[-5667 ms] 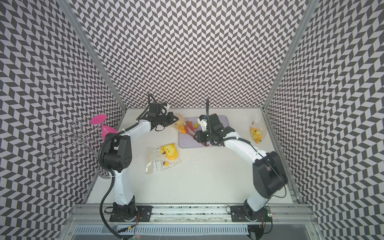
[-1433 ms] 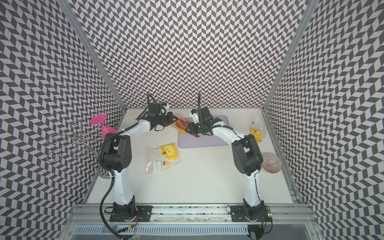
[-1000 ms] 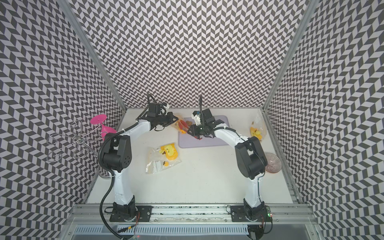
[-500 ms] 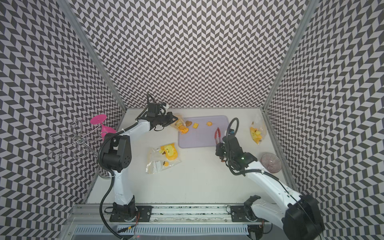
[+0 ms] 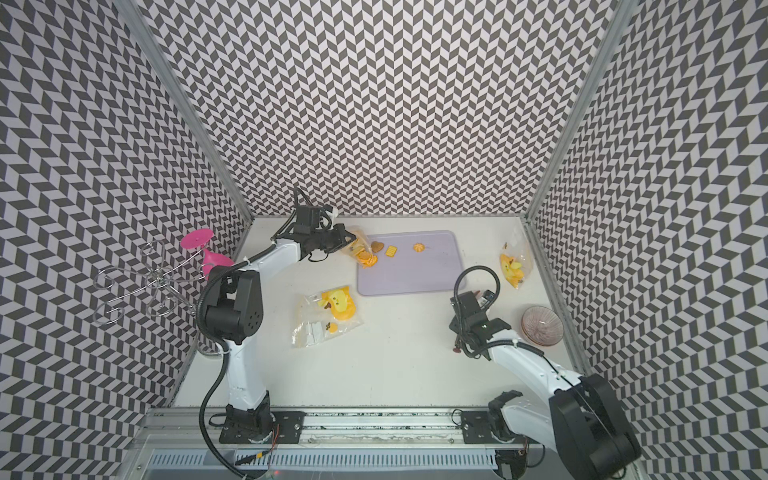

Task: Put the cookies into a resealable bag to prevent moisture
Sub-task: Place the clamp at the center of the board, then pick up the ziploc bag from the center of the board.

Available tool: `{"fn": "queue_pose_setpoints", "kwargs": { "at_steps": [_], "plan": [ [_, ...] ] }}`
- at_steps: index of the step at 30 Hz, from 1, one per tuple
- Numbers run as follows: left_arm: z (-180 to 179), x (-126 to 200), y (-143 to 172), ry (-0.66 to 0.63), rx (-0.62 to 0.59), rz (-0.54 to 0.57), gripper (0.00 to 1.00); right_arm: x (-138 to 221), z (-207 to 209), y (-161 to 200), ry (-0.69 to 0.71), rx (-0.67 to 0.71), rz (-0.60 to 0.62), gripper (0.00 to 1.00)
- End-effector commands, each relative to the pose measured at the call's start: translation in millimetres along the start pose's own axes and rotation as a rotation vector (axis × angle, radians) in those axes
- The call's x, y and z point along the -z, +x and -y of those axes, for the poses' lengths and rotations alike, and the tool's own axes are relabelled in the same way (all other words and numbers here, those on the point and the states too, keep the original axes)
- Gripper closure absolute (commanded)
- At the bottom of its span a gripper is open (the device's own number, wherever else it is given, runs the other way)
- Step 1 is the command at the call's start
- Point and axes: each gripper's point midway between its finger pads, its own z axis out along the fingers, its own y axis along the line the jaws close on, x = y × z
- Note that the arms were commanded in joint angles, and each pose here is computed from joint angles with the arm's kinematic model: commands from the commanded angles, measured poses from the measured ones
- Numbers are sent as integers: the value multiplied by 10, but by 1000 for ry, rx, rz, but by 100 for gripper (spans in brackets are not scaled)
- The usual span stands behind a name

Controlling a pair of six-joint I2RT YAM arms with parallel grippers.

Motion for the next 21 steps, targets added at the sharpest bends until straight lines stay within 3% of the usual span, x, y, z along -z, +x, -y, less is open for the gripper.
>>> {"fn": "queue_pose_setpoints", "kwargs": {
  "at_steps": [1,3,6,11,14,21],
  "plan": [
    [76,61,-61,23,-21,24,100,38,-103,-133,-36,-62,40,19],
    [78,57,-56,23,-21,23,100,125,-169,-234,-58,-39,70,12],
    [86,53,-49,24,-22,22,100,325,-410,-438,-148,43,124,13],
    [99,51,-47,27,-23,20,100,689,-1340,-643,-608,193,230,21],
    [129,78,-65,30,-31,25,100,869,-1901,-622,-801,281,198,22],
    [201,134,-94,42,-40,34,100,805,-2826,-372,-949,434,129,22]
  ]
}}
